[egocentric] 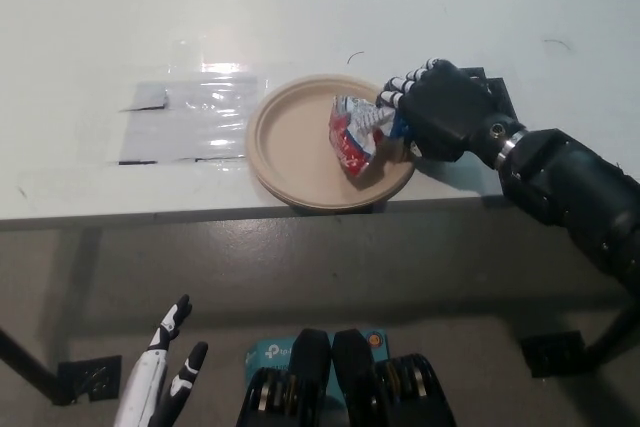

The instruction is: The robot picks up a small bag of sunflower seeds on the right hand side and take it to the empty plate on the left hand side then pours some sunflower seeds on to the plate.

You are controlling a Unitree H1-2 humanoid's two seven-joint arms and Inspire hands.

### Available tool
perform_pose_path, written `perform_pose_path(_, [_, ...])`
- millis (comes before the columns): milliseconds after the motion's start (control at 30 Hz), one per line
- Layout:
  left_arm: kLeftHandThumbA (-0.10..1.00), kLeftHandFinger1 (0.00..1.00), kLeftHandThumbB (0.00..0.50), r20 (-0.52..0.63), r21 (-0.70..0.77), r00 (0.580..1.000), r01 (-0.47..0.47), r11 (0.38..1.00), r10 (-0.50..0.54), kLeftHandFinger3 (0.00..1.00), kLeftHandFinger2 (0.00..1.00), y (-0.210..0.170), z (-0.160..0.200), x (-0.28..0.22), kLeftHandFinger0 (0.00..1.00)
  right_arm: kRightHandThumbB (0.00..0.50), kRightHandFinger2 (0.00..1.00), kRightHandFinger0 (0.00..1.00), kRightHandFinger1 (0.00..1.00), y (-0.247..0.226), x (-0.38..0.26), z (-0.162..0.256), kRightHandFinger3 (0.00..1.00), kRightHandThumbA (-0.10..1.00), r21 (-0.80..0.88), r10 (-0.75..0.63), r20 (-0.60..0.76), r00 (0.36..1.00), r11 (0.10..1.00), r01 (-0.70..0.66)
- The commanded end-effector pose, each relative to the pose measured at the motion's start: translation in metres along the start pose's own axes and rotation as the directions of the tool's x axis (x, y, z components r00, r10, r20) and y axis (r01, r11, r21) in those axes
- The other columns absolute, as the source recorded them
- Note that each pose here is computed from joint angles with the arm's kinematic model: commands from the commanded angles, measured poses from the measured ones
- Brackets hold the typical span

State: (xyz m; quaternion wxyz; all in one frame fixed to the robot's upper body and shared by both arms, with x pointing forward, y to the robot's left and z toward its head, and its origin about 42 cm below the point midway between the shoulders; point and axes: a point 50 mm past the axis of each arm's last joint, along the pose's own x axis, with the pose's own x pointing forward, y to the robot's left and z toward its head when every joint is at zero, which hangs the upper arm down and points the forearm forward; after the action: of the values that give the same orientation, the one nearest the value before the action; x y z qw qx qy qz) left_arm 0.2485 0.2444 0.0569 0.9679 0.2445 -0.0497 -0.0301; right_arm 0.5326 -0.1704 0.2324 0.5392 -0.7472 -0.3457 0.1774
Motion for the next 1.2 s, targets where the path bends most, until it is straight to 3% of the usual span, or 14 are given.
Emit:
perform_pose_path(0, [1.00, 1.00, 0.133, 0.051, 0.018, 0.999, -0.004, 1.000, 0.003, 1.00, 1.00, 0.006, 0.007, 0.002, 1.00, 0.335, 0.59, 0.00, 0.11, -0.040, 0.014, -0.023, 0.40, -0.10, -0.110, -0.096, 0.019, 0.995, 0.989, 0.097])
perform_pose_path(33, [1.00, 1.00, 0.135, 0.052, 0.014, 0.999, -0.003, 1.000, 0.002, 1.00, 1.00, 0.006, 0.007, 0.002, 1.00, 0.314, 0.60, 0.00, 0.11, -0.043, 0.016, -0.024, 0.40, -0.10, -0.123, -0.100, 0.027, 0.995, 0.987, 0.103])
perform_pose_path(167, [1.00, 1.00, 0.137, 0.046, 0.010, 0.999, 0.000, 1.000, 0.000, 1.00, 1.00, 0.005, 0.007, 0.001, 1.00, 0.293, 0.73, 0.00, 0.22, -0.052, 0.021, -0.027, 0.57, -0.10, -0.164, -0.097, 0.034, 0.995, 0.981, 0.101])
perform_pose_path(300, [1.00, 1.00, 0.153, 0.042, 0.012, 0.999, -0.006, 1.000, 0.005, 1.00, 1.00, 0.006, 0.008, 0.004, 1.00, 0.306, 0.71, 0.00, 0.21, -0.066, 0.029, -0.034, 0.62, -0.10, -0.238, -0.103, 0.047, 0.994, 0.965, 0.111])
perform_pose_path(467, [1.00, 1.00, 0.142, 0.039, 0.014, 0.999, 0.001, 1.000, -0.001, 1.00, 1.00, 0.003, 0.007, -0.001, 1.00, 0.320, 0.53, 0.00, 0.06, -0.074, 0.033, -0.039, 0.53, -0.10, -0.320, -0.134, 0.089, 0.987, 0.935, 0.156])
perform_pose_path(567, [1.00, 1.00, 0.142, 0.042, 0.021, 0.999, 0.005, 1.000, -0.006, 1.00, 1.00, 0.003, 0.007, -0.002, 1.00, 0.426, 0.58, 0.00, 0.11, -0.082, 0.036, -0.042, 0.54, -0.10, -0.344, -0.137, 0.095, 0.986, 0.925, 0.161])
perform_pose_path(633, [1.00, 1.00, 0.141, 0.036, 0.020, 0.999, 0.008, 1.000, -0.009, 1.00, 1.00, 0.002, 0.006, -0.005, 1.00, 0.430, 0.58, 0.00, 0.11, -0.086, 0.039, -0.042, 0.52, -0.10, -0.353, -0.120, 0.098, 0.988, 0.924, 0.147])
perform_pose_path(700, [1.00, 1.00, 0.141, 0.039, 0.019, 0.999, 0.010, 1.000, -0.011, 1.00, 1.00, 0.002, 0.005, -0.006, 1.00, 0.404, 0.51, 0.00, 0.04, -0.088, 0.042, -0.043, 0.43, -0.10, -0.402, -0.124, 0.113, 0.986, 0.901, 0.160])
perform_pose_path(733, [1.00, 1.00, 0.147, 0.034, 0.016, 0.999, 0.009, 1.000, -0.009, 1.00, 1.00, 0.002, 0.006, -0.006, 1.00, 0.367, 0.50, 0.00, 0.04, -0.091, 0.044, -0.044, 0.41, -0.10, -0.382, -0.122, 0.111, 0.986, 0.911, 0.155])
perform_pose_path(767, [1.00, 1.00, 0.147, 0.035, 0.012, 0.999, 0.009, 1.000, -0.009, 1.00, 1.00, 0.000, 0.006, -0.006, 1.00, 0.335, 0.45, 0.00, 0.00, -0.092, 0.044, -0.046, 0.32, -0.10, -0.383, -0.119, 0.117, 0.986, 0.911, 0.156])
perform_pose_path(900, [1.00, 1.00, 0.142, 0.037, 0.005, 0.999, 0.016, 1.000, -0.016, 1.00, 1.00, -0.003, 0.009, -0.003, 1.00, 0.335, 0.36, 0.00, 0.00, -0.098, 0.044, -0.050, 0.15, -0.10, -0.435, -0.096, 0.148, 0.984, 0.887, 0.152])
perform_pose_path(1000, [1.00, 1.00, 0.145, 0.036, 0.007, 0.999, 0.013, 1.000, -0.013, 1.00, 1.00, -0.002, 0.008, -0.004, 1.00, 0.371, 0.39, 0.00, 0.00, -0.097, 0.048, -0.047, 0.18, -0.10, -0.460, -0.037, 0.137, 0.990, 0.883, 0.097])
perform_pose_path(1033, [1.00, 1.00, 0.147, 0.042, 0.006, 0.999, 0.011, 1.000, -0.012, 1.00, 1.00, -0.002, 0.008, 0.000, 1.00, 0.392, 0.40, 0.00, 0.00, -0.099, 0.050, -0.049, 0.25, -0.06, -0.494, -0.017, 0.140, 0.990, 0.866, 0.084])
perform_pose_path(1167, [1.00, 1.00, 0.152, 0.048, 0.010, 0.999, 0.013, 1.000, -0.014, 1.00, 1.00, 0.000, 0.009, 0.001, 1.00, 0.396, 0.38, 0.00, 0.00, -0.101, 0.052, -0.049, 0.21, -0.06, -0.498, 0.011, 0.134, 0.991, 0.865, 0.058])
